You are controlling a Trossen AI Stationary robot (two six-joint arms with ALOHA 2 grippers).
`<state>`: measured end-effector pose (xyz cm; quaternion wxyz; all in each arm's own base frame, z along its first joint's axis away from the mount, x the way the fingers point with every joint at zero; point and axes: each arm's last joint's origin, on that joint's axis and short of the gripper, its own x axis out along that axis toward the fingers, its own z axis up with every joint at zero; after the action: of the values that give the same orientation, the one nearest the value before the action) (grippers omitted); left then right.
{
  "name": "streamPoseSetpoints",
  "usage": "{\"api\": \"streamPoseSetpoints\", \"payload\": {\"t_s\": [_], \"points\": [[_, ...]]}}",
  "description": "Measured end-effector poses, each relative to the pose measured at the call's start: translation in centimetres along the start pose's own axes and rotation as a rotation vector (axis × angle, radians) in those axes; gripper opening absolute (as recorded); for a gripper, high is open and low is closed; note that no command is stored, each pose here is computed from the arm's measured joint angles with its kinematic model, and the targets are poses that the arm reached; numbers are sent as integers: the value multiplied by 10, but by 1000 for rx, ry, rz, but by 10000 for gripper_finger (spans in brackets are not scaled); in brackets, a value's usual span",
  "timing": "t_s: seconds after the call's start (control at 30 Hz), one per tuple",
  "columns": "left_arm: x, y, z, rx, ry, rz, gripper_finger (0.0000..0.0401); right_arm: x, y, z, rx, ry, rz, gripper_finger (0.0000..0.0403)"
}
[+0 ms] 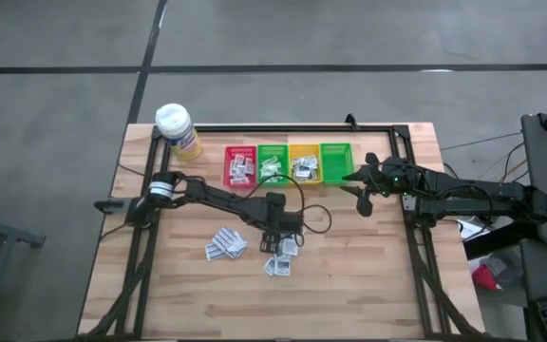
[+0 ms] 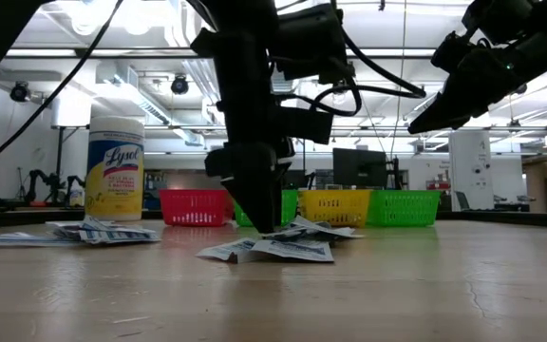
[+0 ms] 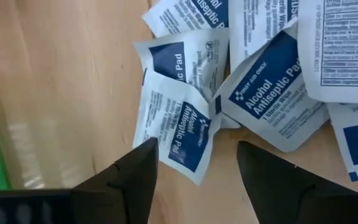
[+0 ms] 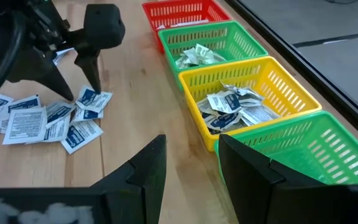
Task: Pick & Place First Aid Supplies
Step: Put the alcohol pad into the yellow bin
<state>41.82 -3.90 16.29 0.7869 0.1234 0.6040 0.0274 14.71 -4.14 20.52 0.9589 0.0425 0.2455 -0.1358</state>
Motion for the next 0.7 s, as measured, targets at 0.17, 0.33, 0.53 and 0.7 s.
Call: {"api": "streamPoseSetpoints", "payload": {"t_s": [0.17,0.33,0.53,0.7], "points": [[5,0,-3,26,-12,-2,193,0,0,0,0,0,0,146],[6,-1,-3,62,-21,-9,143,0,0,0,11,0,0,146],[11,2,-4,107,-42,-12,77,0,0,0,32,0,0,146],[15,3,-5,104,-55,-22,28,0,0,0,34,0,0,146]]}}
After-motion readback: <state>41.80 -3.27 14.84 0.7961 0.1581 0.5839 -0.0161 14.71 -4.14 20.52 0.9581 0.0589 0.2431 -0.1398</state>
